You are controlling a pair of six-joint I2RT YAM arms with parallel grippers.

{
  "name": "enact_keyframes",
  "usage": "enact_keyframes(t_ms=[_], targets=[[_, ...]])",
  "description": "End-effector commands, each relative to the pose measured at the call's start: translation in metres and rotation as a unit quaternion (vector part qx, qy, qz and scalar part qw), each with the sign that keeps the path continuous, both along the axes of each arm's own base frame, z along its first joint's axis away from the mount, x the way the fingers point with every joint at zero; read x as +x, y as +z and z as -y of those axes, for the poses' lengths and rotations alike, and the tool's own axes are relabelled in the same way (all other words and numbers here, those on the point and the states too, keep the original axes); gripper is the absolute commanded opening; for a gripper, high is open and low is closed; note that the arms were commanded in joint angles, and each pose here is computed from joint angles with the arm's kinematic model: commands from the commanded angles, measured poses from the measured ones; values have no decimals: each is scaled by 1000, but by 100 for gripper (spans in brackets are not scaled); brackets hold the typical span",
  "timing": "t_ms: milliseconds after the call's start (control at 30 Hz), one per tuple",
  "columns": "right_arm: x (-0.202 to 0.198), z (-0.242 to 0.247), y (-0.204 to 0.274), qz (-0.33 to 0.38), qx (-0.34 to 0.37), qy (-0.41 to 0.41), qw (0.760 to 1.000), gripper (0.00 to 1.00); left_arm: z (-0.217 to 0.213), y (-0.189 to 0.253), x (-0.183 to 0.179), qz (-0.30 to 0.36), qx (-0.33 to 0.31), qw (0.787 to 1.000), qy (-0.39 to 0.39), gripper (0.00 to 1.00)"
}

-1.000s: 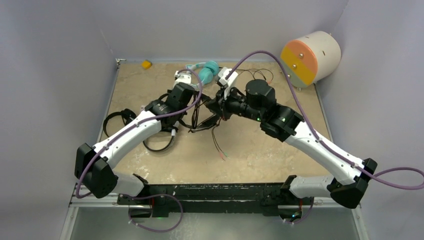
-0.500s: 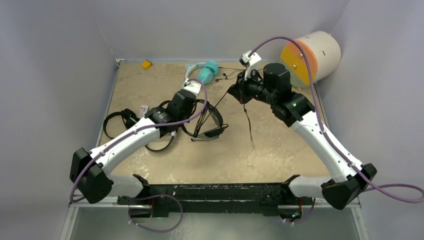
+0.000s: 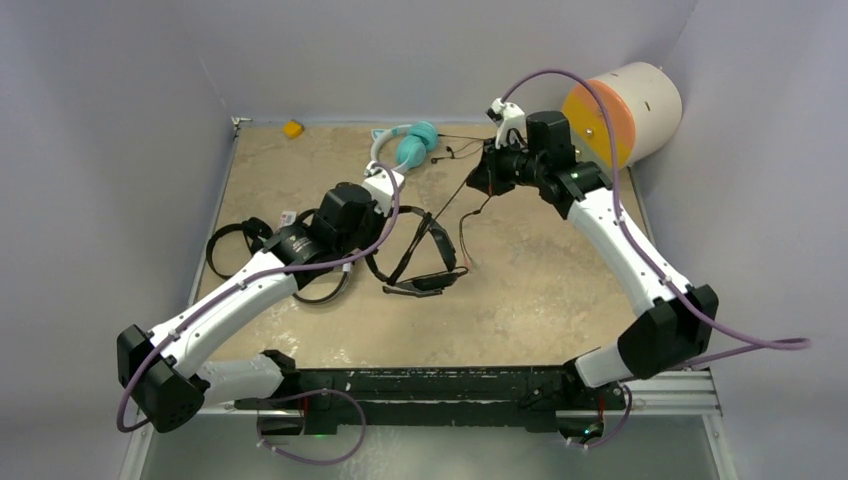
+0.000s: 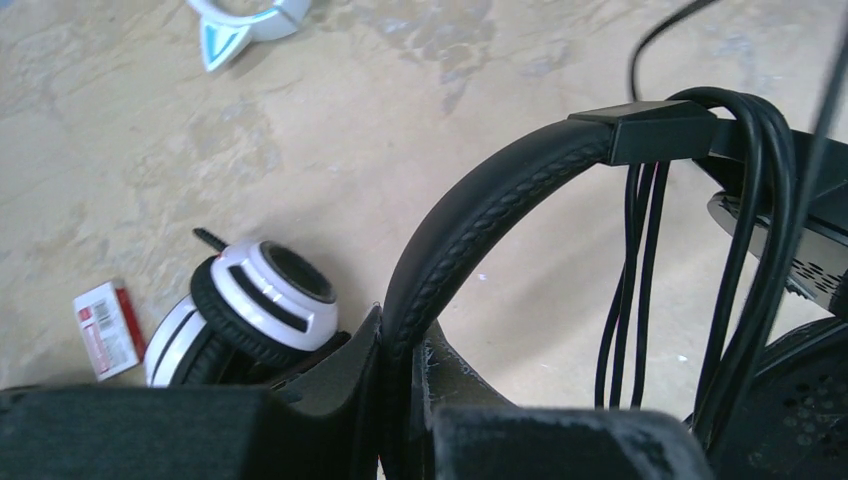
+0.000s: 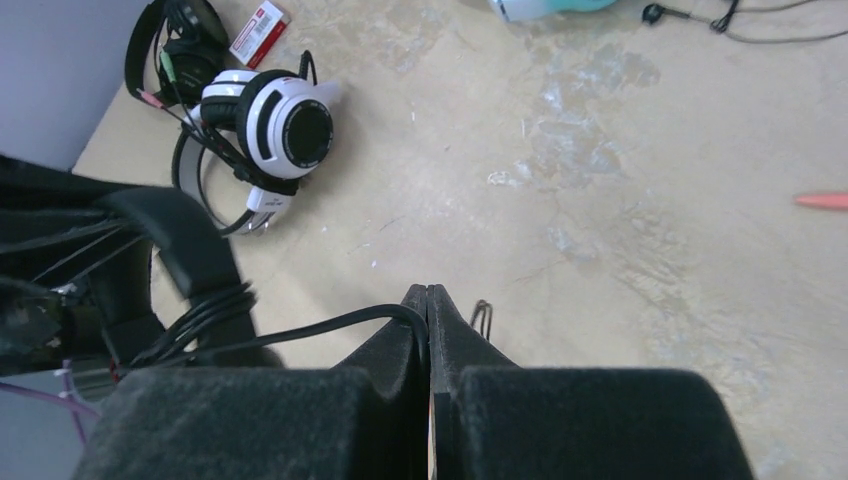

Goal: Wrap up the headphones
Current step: Wrap the headphones cable around the headphones.

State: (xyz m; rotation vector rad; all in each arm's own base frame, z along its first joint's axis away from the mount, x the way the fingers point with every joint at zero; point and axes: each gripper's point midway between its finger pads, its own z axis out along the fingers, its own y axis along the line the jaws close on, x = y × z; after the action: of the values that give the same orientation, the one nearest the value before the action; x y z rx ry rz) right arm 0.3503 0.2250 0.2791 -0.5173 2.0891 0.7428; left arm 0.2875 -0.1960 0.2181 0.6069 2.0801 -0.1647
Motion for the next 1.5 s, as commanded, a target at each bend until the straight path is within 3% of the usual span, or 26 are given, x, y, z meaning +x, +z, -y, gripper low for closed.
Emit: enact_keyframes(t_ms=[0, 200, 367, 600, 800, 1133, 1467], targets=[[16, -1, 12, 1, 49, 10, 999, 0, 24, 14, -20, -5, -42, 995, -88, 0], [20, 5, -10, -21, 64, 3, 998, 0, 54, 27, -50, -36, -104, 977, -181, 0], [23, 18, -2, 1, 65, -21, 998, 0, 60, 27, -59, -51, -113, 972, -201, 0], [20, 14, -27, -37, 87, -3, 996, 0, 68, 57, -60, -45, -171, 967, -184, 0], [0, -7, -62, -51, 169, 48, 983, 0, 82, 107, -65, -67, -257, 947, -182, 0], [-52, -65, -94, 31, 190, 133, 972, 4, 92, 176, -75, -144, -372, 907, -134, 0], [-82, -113, -113, 83, 256, 181, 946, 12, 86, 173, -50, -147, -433, 889, -26, 0]])
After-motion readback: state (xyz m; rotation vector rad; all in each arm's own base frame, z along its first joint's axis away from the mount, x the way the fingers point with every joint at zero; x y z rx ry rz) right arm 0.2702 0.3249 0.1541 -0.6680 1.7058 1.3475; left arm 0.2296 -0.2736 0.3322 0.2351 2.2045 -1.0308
